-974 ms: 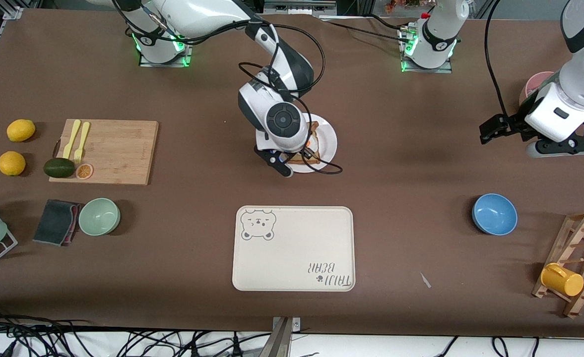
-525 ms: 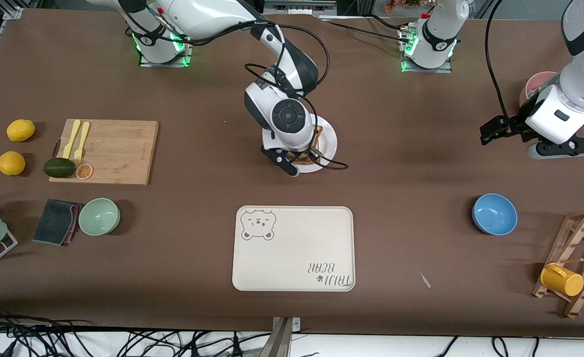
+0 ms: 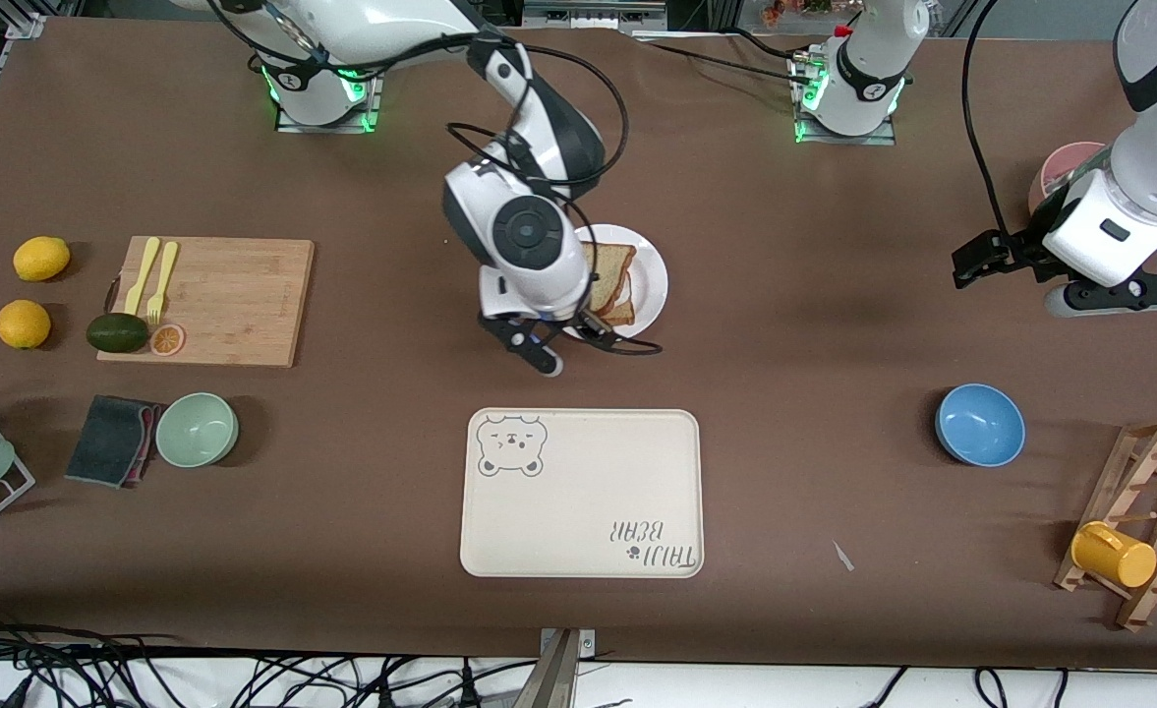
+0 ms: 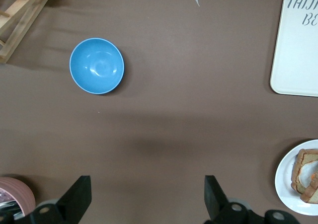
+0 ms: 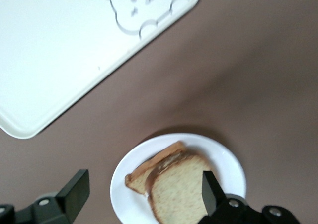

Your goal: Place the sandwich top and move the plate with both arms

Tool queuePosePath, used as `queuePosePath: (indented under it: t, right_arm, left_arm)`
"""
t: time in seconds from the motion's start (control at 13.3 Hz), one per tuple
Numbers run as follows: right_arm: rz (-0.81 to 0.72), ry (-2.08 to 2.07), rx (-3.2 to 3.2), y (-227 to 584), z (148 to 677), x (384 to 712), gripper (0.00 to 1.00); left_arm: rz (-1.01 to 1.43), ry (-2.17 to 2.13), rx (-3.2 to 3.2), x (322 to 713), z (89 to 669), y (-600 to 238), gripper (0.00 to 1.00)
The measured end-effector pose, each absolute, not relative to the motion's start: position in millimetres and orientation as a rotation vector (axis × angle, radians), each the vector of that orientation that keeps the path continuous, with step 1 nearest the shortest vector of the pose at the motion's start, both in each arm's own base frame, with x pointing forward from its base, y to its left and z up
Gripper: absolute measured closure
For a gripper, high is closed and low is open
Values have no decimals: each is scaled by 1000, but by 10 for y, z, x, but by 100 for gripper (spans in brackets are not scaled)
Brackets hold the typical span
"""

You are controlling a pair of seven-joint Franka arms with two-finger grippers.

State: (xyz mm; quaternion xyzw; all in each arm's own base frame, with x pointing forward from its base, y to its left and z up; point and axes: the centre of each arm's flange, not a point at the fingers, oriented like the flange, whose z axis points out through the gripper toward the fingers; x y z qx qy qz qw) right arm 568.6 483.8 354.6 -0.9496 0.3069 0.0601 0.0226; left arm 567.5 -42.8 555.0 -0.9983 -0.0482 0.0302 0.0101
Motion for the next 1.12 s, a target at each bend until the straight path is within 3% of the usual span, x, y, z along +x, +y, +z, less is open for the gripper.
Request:
queuePosePath:
  t: [0.3,0.82,1.12]
  right_arm:
    - [135,714,-3059,4078,4059,6050,0]
    - [235,262,-3059,2297,4471,6694,0]
    - [217,148,-3013,1232,4842,6738,0]
  left_arm:
    - [94,-151,-3116,5675,5550,-427,0]
    - [93,-151,-3118,5696,5521,-422,0]
    - [98,-151,-3123,5713,5488,-426,0]
